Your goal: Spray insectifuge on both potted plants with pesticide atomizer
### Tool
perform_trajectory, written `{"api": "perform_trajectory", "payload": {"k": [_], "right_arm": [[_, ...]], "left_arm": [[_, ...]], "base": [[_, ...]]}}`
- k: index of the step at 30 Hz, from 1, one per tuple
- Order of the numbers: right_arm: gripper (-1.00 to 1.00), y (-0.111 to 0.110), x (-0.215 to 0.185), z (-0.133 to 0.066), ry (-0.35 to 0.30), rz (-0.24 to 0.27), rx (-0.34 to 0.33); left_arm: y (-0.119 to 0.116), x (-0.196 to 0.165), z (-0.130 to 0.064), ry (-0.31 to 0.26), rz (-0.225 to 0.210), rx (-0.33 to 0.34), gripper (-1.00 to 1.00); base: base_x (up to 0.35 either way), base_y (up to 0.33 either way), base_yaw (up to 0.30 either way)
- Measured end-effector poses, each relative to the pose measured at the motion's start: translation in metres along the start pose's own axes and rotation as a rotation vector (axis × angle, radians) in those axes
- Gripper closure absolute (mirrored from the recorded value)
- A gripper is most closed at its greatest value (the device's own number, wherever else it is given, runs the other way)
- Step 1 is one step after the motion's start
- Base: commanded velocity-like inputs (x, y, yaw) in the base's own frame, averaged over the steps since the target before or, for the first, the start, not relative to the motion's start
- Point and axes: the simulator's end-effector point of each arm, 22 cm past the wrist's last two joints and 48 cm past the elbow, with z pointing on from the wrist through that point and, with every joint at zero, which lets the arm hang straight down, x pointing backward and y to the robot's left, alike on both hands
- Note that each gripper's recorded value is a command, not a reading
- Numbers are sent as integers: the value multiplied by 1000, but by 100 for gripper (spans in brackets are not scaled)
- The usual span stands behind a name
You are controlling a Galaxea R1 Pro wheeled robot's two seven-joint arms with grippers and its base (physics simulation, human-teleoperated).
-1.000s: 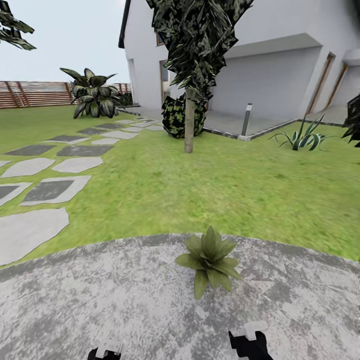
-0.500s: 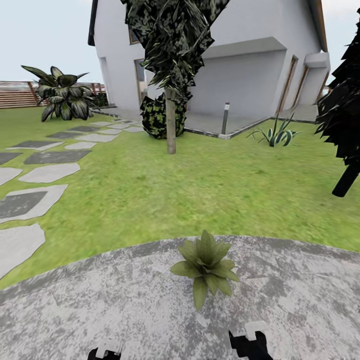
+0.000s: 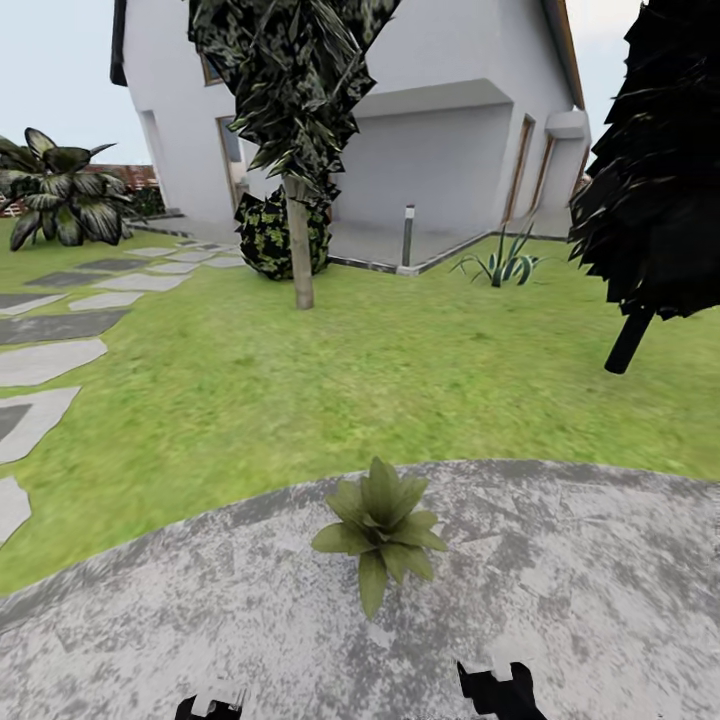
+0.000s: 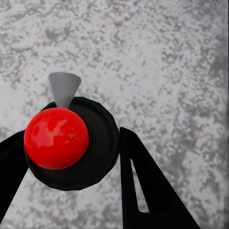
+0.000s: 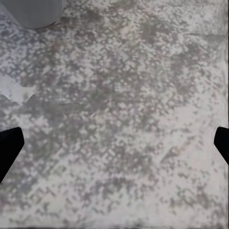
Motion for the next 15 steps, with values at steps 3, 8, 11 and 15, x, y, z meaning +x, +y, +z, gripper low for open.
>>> {"api": "perform_trajectory", "payload": {"k": [3, 8, 11, 15], "right_arm": [[-100, 0, 0, 0, 0, 0, 0], [-100, 0, 0, 0, 0, 0, 0], [-100, 0, 0, 0, 0, 0, 0], [-100, 0, 0, 0, 0, 0, 0]], "left_arm": [[0, 0, 0, 0, 0, 0, 100], [0, 0, 0, 0, 0, 0, 100], [0, 0, 0, 0, 0, 0, 100], [0, 0, 0, -1, 0, -1, 100]], "base": [[0, 0, -264], [0, 0, -264], [7, 5, -264], [122, 147, -264]]}}
